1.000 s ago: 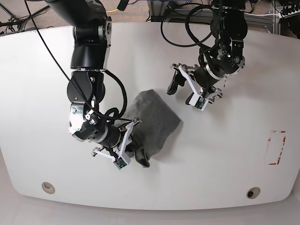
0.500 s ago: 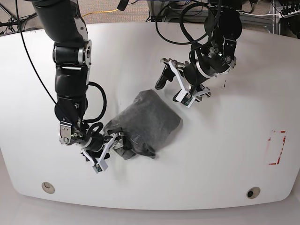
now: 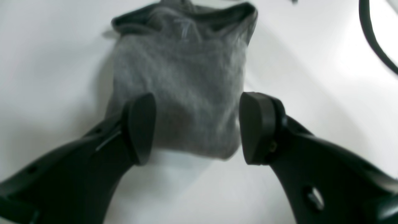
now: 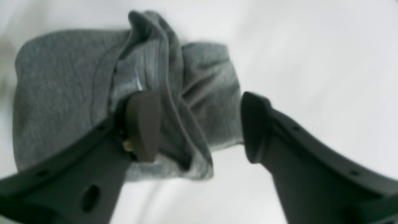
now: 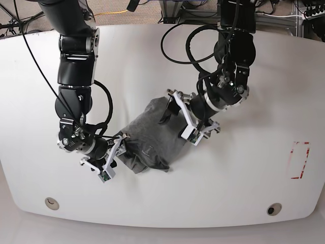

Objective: Fold the T-shirt properly
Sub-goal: 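Release and regrasp the bundle's sides with both grippers, then square the bundle with both grippers, then open the right gripper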

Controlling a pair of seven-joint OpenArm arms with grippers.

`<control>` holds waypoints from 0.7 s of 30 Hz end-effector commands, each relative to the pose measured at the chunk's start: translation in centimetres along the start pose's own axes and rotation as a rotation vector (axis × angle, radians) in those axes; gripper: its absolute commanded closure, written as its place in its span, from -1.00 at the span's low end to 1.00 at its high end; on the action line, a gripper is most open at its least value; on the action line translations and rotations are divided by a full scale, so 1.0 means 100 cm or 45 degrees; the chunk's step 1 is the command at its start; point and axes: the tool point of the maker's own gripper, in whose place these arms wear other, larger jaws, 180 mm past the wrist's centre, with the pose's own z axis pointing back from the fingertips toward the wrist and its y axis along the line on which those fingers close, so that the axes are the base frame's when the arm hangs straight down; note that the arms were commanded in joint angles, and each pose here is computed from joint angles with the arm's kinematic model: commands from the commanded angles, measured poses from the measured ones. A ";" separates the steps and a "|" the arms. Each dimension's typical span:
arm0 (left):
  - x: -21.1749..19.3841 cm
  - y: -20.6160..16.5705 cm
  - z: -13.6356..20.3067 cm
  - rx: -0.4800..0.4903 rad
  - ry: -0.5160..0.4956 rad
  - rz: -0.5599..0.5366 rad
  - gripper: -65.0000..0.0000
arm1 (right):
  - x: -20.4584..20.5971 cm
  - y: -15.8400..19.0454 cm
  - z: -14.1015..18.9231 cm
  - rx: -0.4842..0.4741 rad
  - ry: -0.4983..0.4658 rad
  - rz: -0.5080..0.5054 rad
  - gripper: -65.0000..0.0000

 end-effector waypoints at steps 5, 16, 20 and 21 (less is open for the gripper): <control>0.022 0.012 -0.037 0.041 0.006 0.005 -0.20 | -0.007 -0.029 0.030 -0.107 0.010 -0.082 0.40; 0.014 0.061 -0.039 0.155 -0.087 0.167 -0.20 | -0.044 0.005 0.020 -0.040 0.087 -0.154 0.51; -0.008 0.082 -0.040 0.218 -0.076 0.277 -0.20 | -0.050 0.012 0.010 -0.011 0.079 -0.184 0.51; -0.013 0.086 -0.040 0.234 -0.072 0.304 -0.20 | -0.049 0.012 0.007 -0.002 0.062 -0.200 0.51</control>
